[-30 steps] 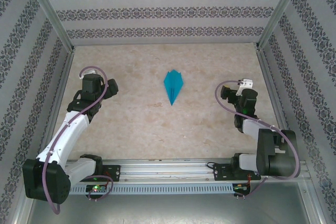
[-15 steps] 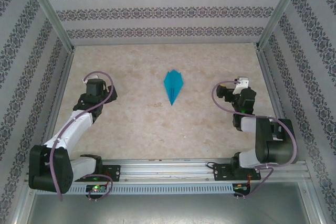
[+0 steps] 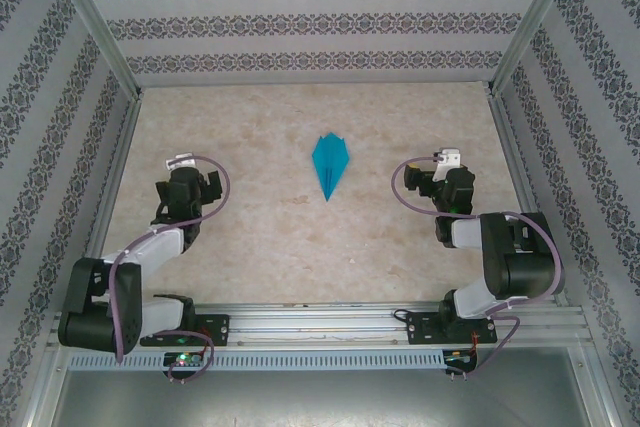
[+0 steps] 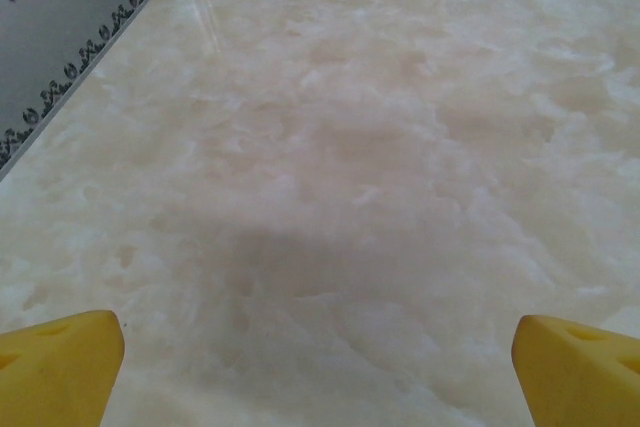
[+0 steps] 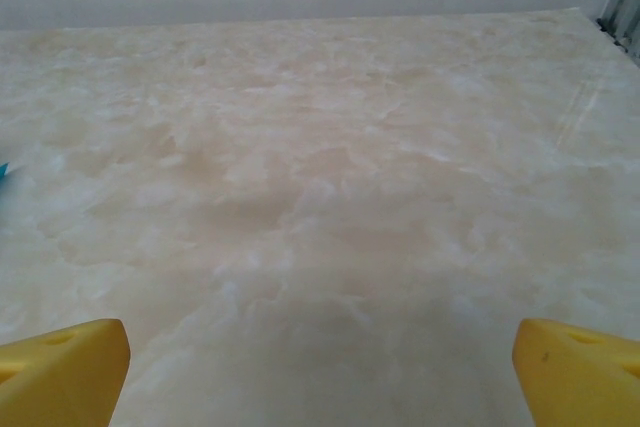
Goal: Fold a paper plane with a square sheet of paper (fold left side to right side)
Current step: Reset both arms
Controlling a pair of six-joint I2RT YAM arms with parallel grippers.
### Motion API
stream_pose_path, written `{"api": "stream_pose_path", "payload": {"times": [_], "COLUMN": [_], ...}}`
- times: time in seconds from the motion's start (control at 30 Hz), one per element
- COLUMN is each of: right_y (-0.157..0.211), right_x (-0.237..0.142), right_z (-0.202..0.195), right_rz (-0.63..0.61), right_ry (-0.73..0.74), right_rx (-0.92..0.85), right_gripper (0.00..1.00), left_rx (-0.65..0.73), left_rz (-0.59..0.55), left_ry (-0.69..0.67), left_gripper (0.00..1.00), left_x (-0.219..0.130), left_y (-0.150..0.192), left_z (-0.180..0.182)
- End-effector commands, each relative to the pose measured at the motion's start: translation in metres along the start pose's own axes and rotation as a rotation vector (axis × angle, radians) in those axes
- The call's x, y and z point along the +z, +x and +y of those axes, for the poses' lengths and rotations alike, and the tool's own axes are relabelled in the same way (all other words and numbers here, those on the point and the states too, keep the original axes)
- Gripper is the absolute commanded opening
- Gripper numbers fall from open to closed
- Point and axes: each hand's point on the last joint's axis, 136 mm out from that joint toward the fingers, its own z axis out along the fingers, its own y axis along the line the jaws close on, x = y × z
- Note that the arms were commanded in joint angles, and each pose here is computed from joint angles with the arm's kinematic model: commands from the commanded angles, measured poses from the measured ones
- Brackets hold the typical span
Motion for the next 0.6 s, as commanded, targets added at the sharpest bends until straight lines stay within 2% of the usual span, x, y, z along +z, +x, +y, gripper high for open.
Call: {"api": "stream_pose_path", "payload": {"times": [0.0,0.07,0.3,0.5,0.57], "right_y": [-0.014,-0.014,-0.014,-0.014,-0.014], "right_x": [0.002,0.002,0.002,0.002,0.002], "right_z": [0.001,0.001,0.001,0.001,0.001], "right_rz": [-0.038,-0.039,-0.040,-0.039,-0.040], "right_ry": [0.011,0.011,0.014,0.017,0.018], "right_rx": [-0.017,-0.017,-0.020,-0.021,-0.021], "right_gripper": [0.98,0.98,0.98,0.98,0.98], "left_rx": [0.014,0.023,0.017,0.026,0.024], "left_rz": [-0.196,-0.242,-0.257,-0.285,-0.218], "left_ry": [0.025,0.062,0.161,0.188,0.167], "left_gripper": [1.00,1.00,1.00,1.00,1.00], "left_x": [-0.002,-0.003,0.012,0.023,0.028], "left_y": [-0.036,-0.038,-0.020,-0.006,-0.001], "left_z": [-0.001,-0.006,-0.022,-0.028,-0.026]}}
